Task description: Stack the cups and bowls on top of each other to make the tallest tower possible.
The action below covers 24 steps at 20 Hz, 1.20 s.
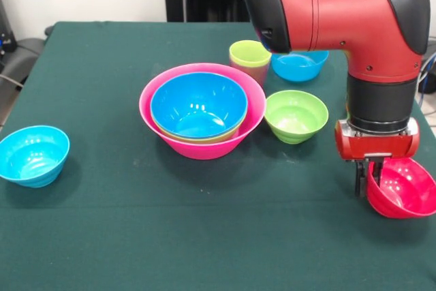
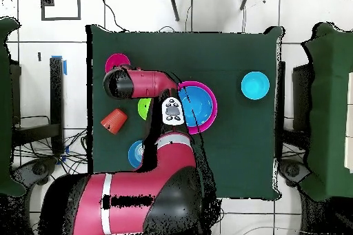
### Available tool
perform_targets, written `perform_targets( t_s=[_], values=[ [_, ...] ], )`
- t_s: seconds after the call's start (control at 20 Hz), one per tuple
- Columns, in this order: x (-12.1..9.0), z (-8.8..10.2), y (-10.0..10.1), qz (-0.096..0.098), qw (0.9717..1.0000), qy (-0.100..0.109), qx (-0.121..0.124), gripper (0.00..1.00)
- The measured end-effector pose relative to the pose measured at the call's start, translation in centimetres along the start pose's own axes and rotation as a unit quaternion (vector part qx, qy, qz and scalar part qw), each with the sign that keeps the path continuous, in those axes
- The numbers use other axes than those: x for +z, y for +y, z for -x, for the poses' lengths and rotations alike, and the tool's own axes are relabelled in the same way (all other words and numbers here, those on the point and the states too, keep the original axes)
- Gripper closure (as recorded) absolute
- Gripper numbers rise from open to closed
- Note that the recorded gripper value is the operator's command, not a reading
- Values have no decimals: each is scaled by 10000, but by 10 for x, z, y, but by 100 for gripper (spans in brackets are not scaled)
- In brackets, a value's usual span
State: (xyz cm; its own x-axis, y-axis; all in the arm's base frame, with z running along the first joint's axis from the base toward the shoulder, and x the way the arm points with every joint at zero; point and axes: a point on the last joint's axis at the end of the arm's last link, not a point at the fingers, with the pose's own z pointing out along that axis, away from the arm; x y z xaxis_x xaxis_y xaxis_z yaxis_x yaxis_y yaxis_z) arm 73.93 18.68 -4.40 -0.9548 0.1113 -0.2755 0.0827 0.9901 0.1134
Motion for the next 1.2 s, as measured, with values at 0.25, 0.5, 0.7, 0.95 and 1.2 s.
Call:
perform_targets(
  t_s=[0.25, 0.5, 0.7, 0.95, 1.2],
  values=[
    [0, -1, 0, -1, 10000, 24, 0, 100],
    [-4, -4, 1, -18, 9996, 295, -10, 100],
    [-17, -12, 4, -88, 9937, 1115, -48, 100],
    [-37, -15, 4, -178, 9812, 1922, -74, 100],
    [-75, 3, 5, -265, 9649, 2611, -100, 100]
  ],
)
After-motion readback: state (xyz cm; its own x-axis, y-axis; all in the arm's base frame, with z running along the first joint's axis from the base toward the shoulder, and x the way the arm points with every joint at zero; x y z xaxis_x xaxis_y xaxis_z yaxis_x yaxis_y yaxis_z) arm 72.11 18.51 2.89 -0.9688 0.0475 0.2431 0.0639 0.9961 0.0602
